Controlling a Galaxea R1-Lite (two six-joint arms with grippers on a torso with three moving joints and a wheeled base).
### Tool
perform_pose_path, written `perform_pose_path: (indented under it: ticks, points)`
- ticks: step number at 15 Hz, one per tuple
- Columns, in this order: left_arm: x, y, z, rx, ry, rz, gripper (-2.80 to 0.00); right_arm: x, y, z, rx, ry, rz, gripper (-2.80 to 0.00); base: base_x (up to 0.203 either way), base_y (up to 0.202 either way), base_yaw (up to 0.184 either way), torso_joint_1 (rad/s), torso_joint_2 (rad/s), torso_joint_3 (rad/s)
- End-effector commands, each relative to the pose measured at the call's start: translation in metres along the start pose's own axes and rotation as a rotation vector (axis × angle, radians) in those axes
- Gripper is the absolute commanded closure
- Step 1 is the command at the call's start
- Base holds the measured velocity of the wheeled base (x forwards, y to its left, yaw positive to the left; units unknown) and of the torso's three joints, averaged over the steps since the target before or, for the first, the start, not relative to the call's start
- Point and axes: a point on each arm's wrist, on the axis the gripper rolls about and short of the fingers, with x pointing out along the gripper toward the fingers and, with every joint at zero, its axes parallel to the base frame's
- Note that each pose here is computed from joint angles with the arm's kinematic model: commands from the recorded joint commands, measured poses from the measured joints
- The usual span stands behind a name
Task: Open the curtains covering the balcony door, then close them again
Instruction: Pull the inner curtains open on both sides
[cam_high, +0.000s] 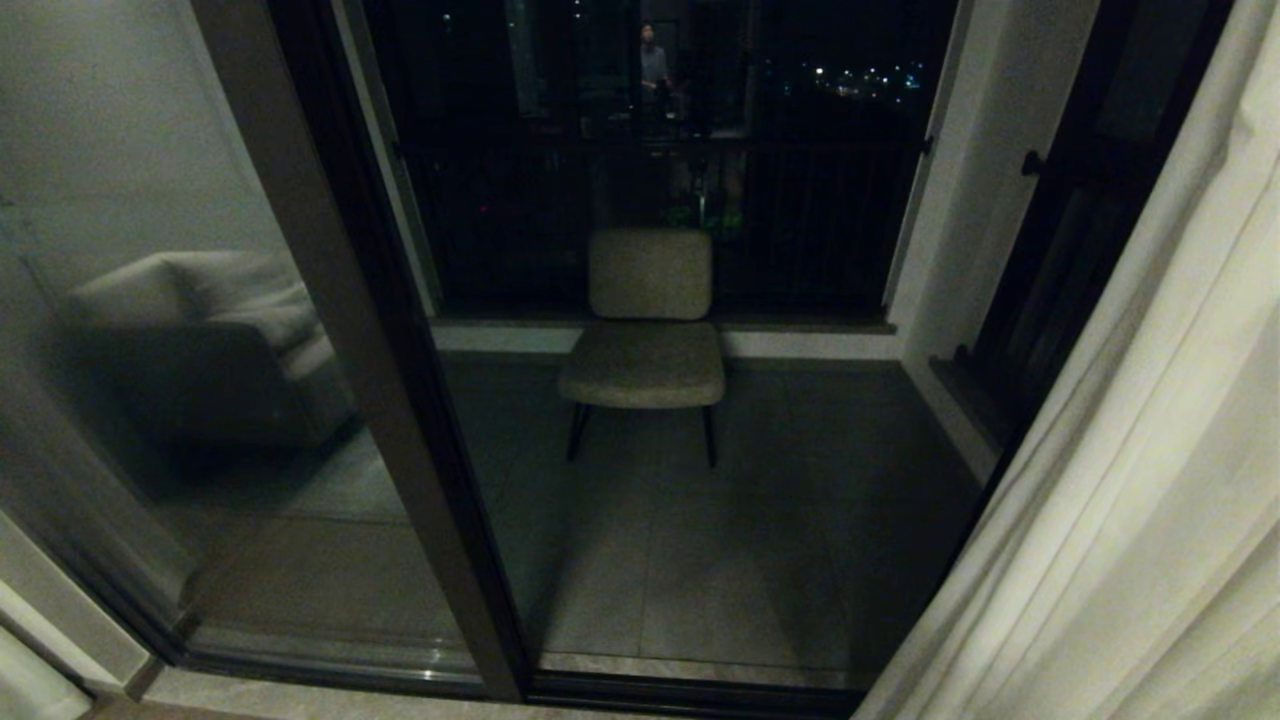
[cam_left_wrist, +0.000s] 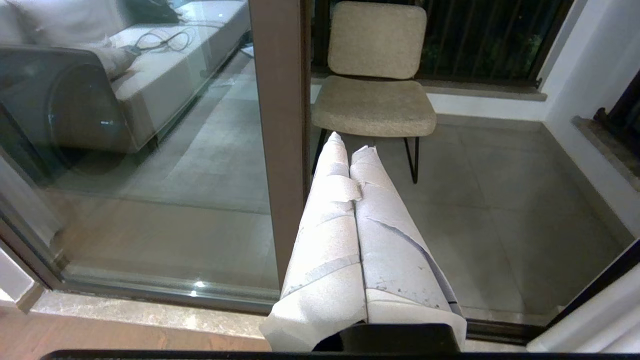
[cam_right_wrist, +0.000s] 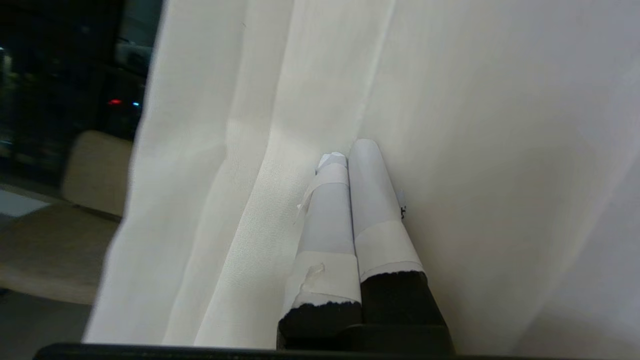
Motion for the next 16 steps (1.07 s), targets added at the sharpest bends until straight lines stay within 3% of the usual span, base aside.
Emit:
perform_pose_path:
  ticks: [1,16]
  points:
    - [0.0,0.0,0.0,-0.001,-0.002,0.001,0.0,0.007,-0.013,-0.016,-0.012,0.013,-0.019,0.0,0.0,0.0,0.0,0.0,0.0,0.0]
    - [0.0,0.0,0.0,-0.001,-0.001,0.001,0.0,-0.006,-0.114,-0.057,-0.151,0.064,-0.225,0.0,0.0,0.0,0.0,0.0,0.0,0.0]
